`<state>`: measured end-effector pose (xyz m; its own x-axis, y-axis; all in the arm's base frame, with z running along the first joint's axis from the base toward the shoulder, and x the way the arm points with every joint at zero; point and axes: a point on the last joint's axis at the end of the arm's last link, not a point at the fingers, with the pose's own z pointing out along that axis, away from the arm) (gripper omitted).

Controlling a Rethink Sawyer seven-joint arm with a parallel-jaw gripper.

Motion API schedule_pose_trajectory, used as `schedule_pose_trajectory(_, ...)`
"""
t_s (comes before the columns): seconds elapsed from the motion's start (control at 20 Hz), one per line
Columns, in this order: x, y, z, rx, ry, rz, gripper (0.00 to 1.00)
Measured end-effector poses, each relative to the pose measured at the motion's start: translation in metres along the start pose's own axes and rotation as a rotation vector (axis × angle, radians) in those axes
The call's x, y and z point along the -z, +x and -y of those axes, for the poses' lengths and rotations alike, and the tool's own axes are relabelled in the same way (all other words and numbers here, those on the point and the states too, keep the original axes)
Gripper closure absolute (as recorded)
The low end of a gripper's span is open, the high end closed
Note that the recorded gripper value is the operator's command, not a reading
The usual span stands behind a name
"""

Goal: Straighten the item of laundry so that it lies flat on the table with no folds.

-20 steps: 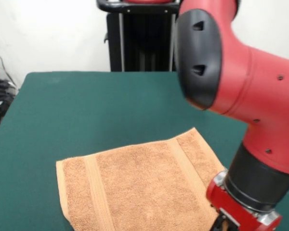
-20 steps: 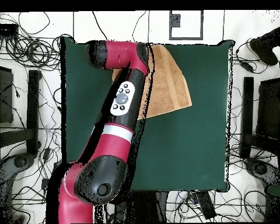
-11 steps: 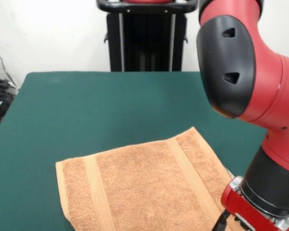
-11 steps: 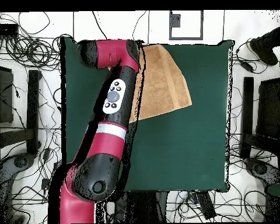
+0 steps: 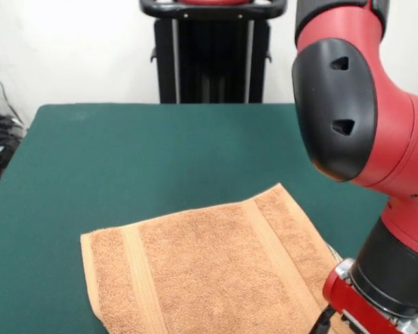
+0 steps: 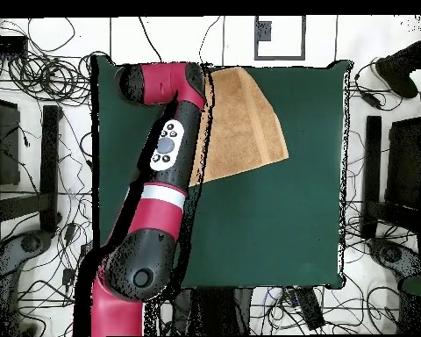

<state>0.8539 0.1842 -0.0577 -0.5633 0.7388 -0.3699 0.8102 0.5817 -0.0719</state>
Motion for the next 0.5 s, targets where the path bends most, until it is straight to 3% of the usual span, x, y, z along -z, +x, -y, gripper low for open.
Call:
schedule_pose_trajectory(0.15, 0.014, -0.004, 0.000, -0.007, 0.009, 0.004, 0.00)
schedule_pose_trajectory(0.5, 0.114, -0.044, 0.001, -0.063, 0.021, 0.045, 0.00)
